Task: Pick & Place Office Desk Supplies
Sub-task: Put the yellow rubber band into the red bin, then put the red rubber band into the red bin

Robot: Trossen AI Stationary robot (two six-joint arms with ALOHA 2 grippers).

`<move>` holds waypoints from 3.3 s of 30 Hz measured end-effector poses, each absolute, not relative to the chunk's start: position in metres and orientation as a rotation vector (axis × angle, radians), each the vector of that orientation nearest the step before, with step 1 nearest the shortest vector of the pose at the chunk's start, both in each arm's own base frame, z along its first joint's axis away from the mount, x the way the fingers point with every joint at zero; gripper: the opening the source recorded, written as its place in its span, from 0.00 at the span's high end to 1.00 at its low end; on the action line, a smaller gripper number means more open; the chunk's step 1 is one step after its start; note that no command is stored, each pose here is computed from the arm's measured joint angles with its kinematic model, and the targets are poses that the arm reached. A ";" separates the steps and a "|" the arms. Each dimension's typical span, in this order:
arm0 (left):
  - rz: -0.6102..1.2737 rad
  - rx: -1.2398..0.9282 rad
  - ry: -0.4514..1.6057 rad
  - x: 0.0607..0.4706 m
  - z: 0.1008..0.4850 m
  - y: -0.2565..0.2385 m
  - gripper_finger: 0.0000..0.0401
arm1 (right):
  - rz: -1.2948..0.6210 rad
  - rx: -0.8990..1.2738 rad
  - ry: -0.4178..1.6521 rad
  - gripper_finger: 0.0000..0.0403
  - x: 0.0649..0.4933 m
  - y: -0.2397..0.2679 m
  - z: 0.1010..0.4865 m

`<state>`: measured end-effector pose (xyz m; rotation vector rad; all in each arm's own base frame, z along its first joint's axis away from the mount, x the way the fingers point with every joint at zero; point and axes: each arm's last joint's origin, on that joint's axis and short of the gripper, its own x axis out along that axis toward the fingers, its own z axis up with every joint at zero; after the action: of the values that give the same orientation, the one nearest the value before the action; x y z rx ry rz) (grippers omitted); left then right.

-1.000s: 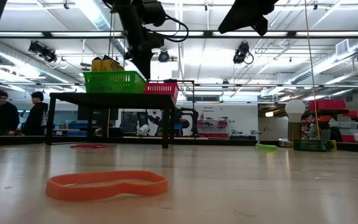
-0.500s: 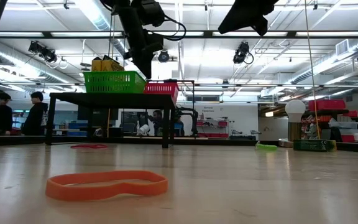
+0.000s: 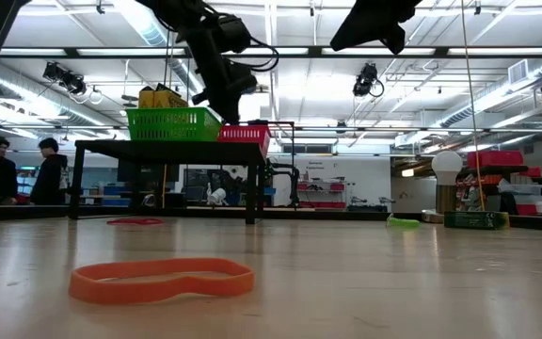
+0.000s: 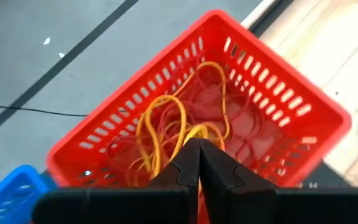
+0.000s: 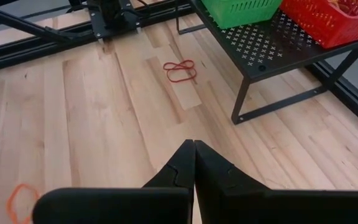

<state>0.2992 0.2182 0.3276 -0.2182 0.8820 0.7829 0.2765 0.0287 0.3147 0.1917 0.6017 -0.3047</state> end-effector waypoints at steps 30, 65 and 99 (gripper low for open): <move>0.665 -0.392 0.567 0.313 0.363 0.189 0.86 | -0.476 0.284 0.814 0.99 0.251 0.014 0.286; 0.263 -0.370 0.387 0.372 0.262 -0.016 0.99 | -0.511 0.539 0.707 0.98 0.177 -0.002 0.225; 0.969 -0.979 0.552 0.190 0.164 -0.045 0.93 | -0.520 0.472 0.515 0.98 0.195 -0.017 0.235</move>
<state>0.1902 -0.0453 0.1639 -0.9793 0.5521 0.9694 0.1954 -0.0165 0.2354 0.4720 0.5148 -0.5205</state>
